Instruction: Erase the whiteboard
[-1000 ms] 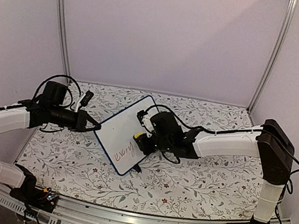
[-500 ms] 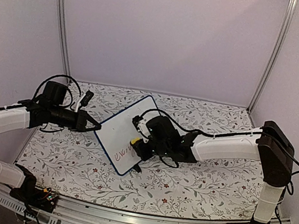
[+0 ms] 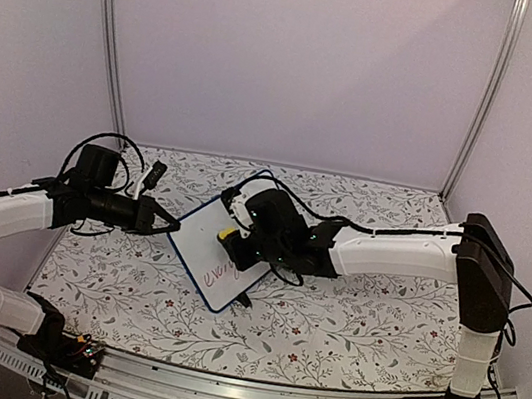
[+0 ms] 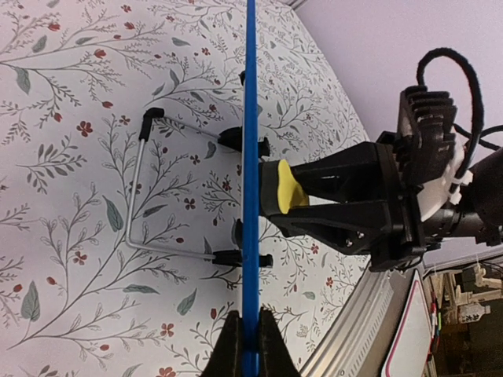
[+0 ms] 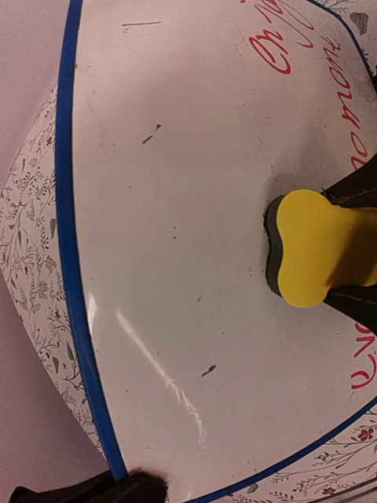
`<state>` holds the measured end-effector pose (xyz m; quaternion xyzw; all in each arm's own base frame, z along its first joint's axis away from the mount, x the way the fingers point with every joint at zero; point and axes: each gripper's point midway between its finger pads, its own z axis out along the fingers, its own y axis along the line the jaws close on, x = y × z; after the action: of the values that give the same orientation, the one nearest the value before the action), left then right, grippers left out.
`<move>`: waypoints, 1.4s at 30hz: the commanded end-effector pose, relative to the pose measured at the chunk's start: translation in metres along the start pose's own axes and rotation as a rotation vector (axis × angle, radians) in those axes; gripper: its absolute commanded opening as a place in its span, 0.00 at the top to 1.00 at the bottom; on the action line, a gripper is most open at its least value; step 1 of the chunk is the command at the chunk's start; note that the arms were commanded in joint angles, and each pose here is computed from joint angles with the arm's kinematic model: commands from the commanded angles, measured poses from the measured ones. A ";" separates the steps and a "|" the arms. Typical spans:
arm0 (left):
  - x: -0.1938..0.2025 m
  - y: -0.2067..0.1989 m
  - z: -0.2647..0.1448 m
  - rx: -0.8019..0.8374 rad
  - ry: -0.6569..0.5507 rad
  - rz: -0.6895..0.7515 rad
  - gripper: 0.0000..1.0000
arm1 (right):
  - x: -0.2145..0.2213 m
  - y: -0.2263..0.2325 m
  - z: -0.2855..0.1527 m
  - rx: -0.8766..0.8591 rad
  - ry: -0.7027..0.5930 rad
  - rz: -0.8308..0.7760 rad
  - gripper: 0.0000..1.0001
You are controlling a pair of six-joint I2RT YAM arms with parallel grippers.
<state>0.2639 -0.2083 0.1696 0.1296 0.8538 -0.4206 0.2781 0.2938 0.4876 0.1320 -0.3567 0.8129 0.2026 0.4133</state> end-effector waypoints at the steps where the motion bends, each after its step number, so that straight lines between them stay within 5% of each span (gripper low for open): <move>1: -0.002 -0.013 -0.003 0.051 -0.013 0.048 1.00 | 0.024 -0.008 0.008 0.050 0.056 -0.026 0.80; 11: -0.002 -0.012 -0.003 0.052 -0.010 0.045 1.00 | 0.059 -0.018 -0.004 0.066 0.102 -0.001 0.80; 27: -0.002 -0.012 -0.003 0.047 -0.016 0.049 1.00 | -0.014 -0.036 0.000 0.107 -0.017 0.042 0.79; 42: -0.002 -0.013 -0.003 0.054 -0.013 0.049 1.00 | -0.017 -0.102 -0.034 0.164 -0.055 0.149 0.79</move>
<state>0.2633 -0.2088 0.1705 0.1312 0.8525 -0.4228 0.2780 0.3545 0.4144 0.1310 -0.2737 0.8498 0.1510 0.4245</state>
